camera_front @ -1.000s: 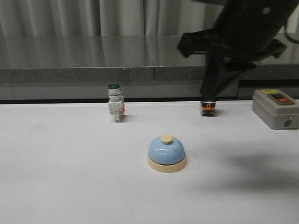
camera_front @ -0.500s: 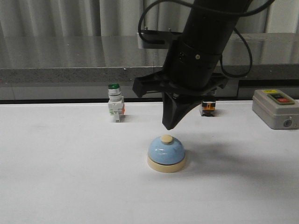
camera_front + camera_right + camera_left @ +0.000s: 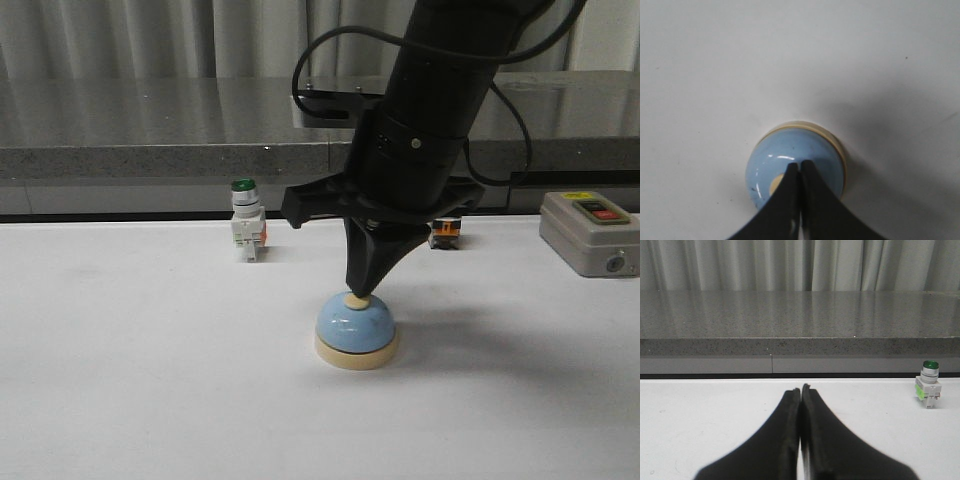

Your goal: Place and press bell with both arms

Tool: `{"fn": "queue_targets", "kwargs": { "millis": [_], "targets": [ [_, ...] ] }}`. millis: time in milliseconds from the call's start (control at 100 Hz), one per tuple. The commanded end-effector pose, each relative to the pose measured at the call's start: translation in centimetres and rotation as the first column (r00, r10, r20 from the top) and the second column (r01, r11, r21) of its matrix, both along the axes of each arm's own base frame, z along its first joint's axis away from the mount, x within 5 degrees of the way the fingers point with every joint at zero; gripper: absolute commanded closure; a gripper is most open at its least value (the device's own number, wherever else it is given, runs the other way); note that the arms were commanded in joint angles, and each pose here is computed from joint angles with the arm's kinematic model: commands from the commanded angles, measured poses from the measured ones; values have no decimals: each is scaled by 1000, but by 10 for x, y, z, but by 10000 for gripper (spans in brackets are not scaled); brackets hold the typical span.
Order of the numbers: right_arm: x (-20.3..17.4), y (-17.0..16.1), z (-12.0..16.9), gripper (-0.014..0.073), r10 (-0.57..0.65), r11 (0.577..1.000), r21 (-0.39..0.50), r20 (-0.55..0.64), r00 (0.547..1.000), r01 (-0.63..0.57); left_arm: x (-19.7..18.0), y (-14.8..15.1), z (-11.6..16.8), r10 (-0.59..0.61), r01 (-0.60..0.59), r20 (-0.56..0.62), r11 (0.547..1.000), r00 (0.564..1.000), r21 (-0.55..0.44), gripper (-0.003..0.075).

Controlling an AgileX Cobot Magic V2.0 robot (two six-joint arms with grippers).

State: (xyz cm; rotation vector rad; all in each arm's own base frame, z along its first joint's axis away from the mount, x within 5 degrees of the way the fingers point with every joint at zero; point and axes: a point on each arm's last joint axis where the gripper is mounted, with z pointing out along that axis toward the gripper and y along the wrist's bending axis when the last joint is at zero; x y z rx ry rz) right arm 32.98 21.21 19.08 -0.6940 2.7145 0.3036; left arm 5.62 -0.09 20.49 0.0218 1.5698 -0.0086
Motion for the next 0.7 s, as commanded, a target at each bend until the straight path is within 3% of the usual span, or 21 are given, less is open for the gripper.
{"fn": "queue_targets", "kwargs": {
  "millis": [0, 330, 500, 690],
  "targets": [
    [-2, 0, 36, 655, 6, 998, 56, 96, 995, -11, -1, 0, -5, -2, 3, 70, 1000, 998, -9, 740],
    [-20, -22, 112, 655, -20, 991, 130, 303, 953, -21, -1, 0, -5, -2, 3, 70, 1000, 998, -9, 740],
    [-26, -60, 137, 655, -100, 987, 151, 374, 922, 46, -1, 0, -5, -2, 3, 70, 1000, 998, -9, 740],
    [-42, -109, 145, 655, -220, 972, 169, 412, 884, 162, -1, 0, -5, -2, 3, 70, 1000, 998, -9, 740]
  ]
}}
